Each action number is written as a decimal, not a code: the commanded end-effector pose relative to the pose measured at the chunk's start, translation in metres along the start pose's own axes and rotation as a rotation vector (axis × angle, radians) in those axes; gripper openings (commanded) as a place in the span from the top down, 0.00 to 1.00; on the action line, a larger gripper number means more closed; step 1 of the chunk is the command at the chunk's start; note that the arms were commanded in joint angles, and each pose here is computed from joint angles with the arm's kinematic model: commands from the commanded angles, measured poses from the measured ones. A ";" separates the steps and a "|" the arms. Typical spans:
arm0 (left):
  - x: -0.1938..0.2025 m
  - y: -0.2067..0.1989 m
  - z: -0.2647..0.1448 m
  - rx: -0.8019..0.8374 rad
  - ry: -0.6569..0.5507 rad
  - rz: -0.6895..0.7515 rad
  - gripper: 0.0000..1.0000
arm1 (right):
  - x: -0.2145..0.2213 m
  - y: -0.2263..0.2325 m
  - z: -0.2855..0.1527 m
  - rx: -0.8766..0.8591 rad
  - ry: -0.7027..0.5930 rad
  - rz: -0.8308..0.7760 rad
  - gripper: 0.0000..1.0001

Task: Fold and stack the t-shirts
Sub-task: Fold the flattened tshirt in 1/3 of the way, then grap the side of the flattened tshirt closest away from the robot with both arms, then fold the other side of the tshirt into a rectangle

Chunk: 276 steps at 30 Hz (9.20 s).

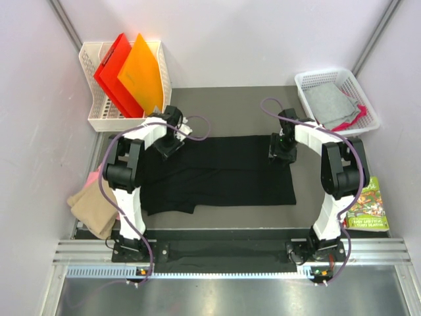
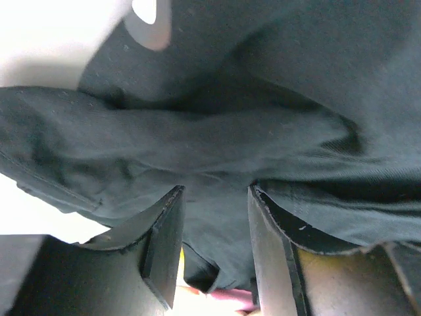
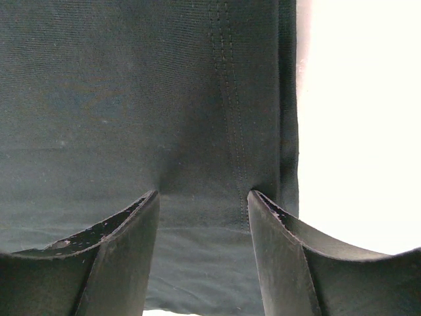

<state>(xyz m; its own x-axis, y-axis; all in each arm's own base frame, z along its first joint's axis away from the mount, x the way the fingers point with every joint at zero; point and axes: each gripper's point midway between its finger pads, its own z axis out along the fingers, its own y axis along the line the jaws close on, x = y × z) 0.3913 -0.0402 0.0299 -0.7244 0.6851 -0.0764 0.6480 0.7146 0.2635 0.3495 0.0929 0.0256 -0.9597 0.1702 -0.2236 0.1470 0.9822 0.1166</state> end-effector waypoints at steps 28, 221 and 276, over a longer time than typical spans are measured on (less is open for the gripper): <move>-0.050 0.031 -0.073 -0.047 -0.175 -0.142 0.47 | -0.099 -0.031 -0.036 0.056 -0.184 0.071 0.42; 0.050 0.006 -0.048 0.016 0.249 0.392 0.89 | -0.032 -0.053 -0.036 0.229 -0.052 0.094 0.90; 0.107 -0.079 -0.084 0.079 0.132 0.357 0.01 | -0.059 0.051 -0.006 0.021 -0.052 -0.095 0.61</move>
<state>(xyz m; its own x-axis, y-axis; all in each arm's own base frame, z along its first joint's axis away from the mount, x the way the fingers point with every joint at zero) 0.2260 -0.0379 0.0893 -0.4580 0.8735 0.1647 0.8889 0.4491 0.0899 0.4063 0.1346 0.0364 -0.9664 0.0788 -0.2448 0.0648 0.9958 0.0648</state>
